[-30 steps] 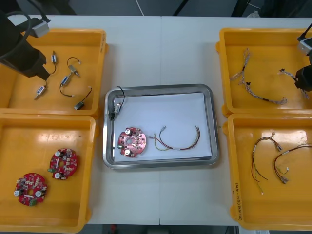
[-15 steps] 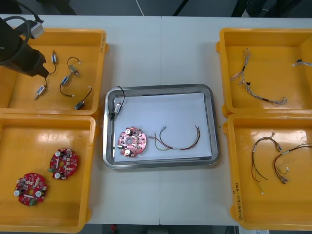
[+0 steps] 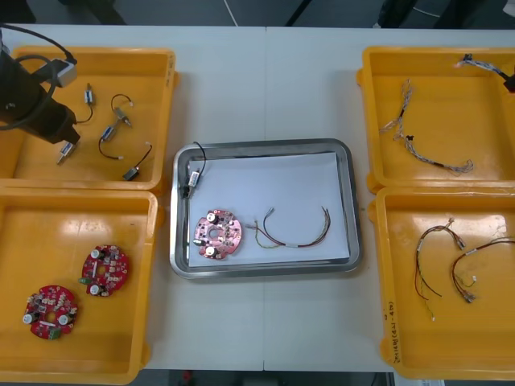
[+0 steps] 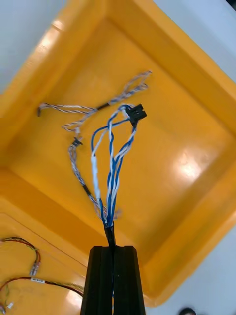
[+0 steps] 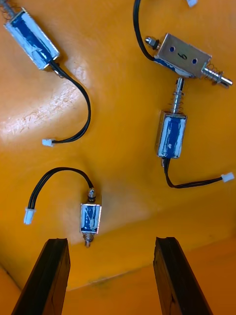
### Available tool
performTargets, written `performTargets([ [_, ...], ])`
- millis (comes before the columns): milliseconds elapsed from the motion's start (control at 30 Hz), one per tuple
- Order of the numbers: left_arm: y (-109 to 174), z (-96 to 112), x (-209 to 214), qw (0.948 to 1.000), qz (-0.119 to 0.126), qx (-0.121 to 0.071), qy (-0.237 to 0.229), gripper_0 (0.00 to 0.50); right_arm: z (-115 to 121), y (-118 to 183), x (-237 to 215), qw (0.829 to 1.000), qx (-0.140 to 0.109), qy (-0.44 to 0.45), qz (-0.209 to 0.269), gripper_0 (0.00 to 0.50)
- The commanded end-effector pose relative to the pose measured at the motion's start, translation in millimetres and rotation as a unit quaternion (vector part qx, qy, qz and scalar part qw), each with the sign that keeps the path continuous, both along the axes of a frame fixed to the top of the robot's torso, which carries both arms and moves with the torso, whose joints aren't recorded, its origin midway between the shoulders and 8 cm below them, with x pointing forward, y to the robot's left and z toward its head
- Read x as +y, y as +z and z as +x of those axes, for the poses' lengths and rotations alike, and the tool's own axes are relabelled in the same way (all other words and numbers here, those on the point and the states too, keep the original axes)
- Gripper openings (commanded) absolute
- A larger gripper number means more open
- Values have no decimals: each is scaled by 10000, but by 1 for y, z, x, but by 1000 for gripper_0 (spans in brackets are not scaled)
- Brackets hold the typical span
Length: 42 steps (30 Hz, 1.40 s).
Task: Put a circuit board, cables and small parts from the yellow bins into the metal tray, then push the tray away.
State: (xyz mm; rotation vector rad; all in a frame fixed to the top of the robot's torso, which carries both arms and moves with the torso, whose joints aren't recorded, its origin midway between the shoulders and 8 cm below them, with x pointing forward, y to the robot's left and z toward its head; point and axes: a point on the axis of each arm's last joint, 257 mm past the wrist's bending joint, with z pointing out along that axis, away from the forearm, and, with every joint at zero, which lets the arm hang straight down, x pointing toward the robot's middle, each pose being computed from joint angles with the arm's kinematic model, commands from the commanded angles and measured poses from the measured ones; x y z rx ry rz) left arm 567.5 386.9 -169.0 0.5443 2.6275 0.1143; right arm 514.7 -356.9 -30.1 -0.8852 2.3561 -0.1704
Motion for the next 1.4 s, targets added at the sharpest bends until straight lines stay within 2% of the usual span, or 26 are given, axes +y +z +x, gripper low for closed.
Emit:
performTargets([
  [33, 26, 17, 15, 9982, 471, -305, -193, 500, -3, 19, 35, 9986, -161, 476, -183, 0],
  [333, 1, 23, 19, 9976, 581, -290, -219, 500, -14, 18, 118, 9858, -314, 1597, -419, 0],
  [667, -15, 22, 22, 9973, 603, -320, -255, 500, -18, 9, 192, 9683, -293, 2373, -718, 0],
  [867, -22, 22, 25, 9971, 627, -344, -261, 500, -24, -10, 225, 9574, -151, 2718, -961, 0],
  [1200, -32, 18, 32, 9967, 709, -306, -257, 500, -41, -60, 246, 9298, 296, 3255, -1691, 0],
  [1400, -41, 11, 37, 9969, 717, -221, -249, 500, -45, -79, 273, 9101, 228, 3666, -1918, 0],
])
